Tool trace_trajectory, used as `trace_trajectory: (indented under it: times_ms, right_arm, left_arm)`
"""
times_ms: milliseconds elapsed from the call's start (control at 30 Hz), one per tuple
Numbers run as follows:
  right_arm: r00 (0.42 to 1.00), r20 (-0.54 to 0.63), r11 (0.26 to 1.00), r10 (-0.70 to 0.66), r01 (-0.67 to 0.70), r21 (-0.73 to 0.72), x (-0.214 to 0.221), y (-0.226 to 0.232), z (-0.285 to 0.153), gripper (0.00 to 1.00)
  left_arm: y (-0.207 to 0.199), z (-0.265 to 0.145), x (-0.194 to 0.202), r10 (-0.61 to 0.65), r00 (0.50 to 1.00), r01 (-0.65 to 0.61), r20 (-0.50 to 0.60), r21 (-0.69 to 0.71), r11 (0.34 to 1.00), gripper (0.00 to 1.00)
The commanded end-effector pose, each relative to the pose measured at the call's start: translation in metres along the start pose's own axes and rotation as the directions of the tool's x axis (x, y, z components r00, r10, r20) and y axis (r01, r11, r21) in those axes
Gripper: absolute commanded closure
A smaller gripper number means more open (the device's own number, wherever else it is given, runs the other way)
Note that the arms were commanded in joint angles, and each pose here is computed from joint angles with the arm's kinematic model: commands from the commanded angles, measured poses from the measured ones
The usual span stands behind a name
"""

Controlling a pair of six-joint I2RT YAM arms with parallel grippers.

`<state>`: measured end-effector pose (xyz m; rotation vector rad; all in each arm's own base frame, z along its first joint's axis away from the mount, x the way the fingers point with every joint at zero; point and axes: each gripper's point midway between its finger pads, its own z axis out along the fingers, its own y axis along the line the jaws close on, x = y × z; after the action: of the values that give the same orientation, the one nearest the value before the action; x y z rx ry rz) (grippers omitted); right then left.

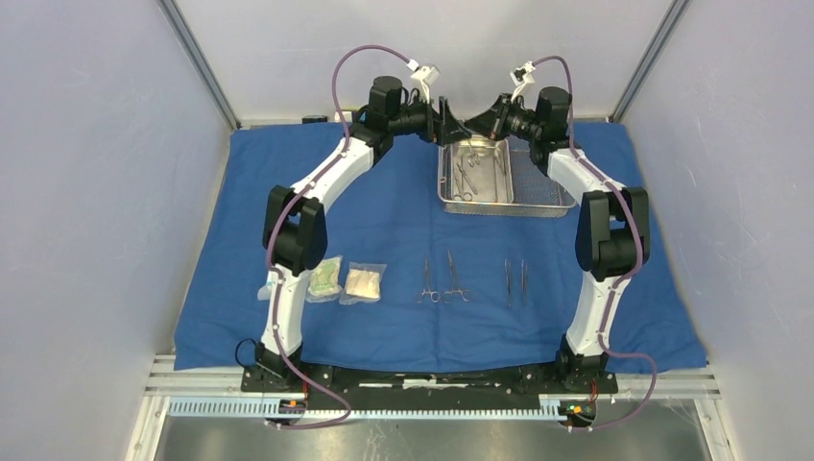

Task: Open and lay out the surgical kit
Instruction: Pick up the medical item from the container, then place the medical item in the surgical kit.

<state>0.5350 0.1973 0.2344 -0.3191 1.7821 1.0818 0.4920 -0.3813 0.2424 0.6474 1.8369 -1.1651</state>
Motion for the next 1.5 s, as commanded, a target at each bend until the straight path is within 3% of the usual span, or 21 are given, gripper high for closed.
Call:
trace_trajectory:
  times_ms: [0, 300, 667, 967, 1467]
  right_arm:
    - [0.997, 0.079, 0.992, 0.001, 0.009, -0.129, -0.025, 0.040, -0.011, 1.00]
    - [0.994, 0.105, 0.983, 0.035, -0.015, -0.185, -0.024, 0.056, -0.018, 1.00]
    - [0.994, 0.109, 0.987, 0.022, -0.004, -0.163, -0.023, 0.054, -0.022, 1.00]
    - [0.987, 0.140, 0.973, 0.083, -0.050, -0.226, -0.024, 0.070, -0.027, 1.00]
    - [0.975, 0.163, 0.955, 0.154, -0.104, -0.278, -0.026, 0.086, -0.037, 1.00]
  left_arm:
    - [-0.038, -0.002, -0.044, -0.025, 0.990, -0.003, 0.136, 0.205, 0.979, 0.14]
    - [-0.031, -0.009, -0.027, -0.090, 0.989, 0.062, 0.120, 0.223, 0.973, 0.18]
    - [-0.024, -0.027, -0.018, -0.059, 0.992, 0.036, 0.108, 0.206, 0.978, 0.17]
    - [-0.057, -0.025, -0.026, -0.096, 0.986, 0.036, 0.134, 0.394, 0.919, 0.21]
    - [-0.045, -0.012, -0.010, -0.116, 0.987, 0.069, 0.108, 0.365, 0.928, 0.26]
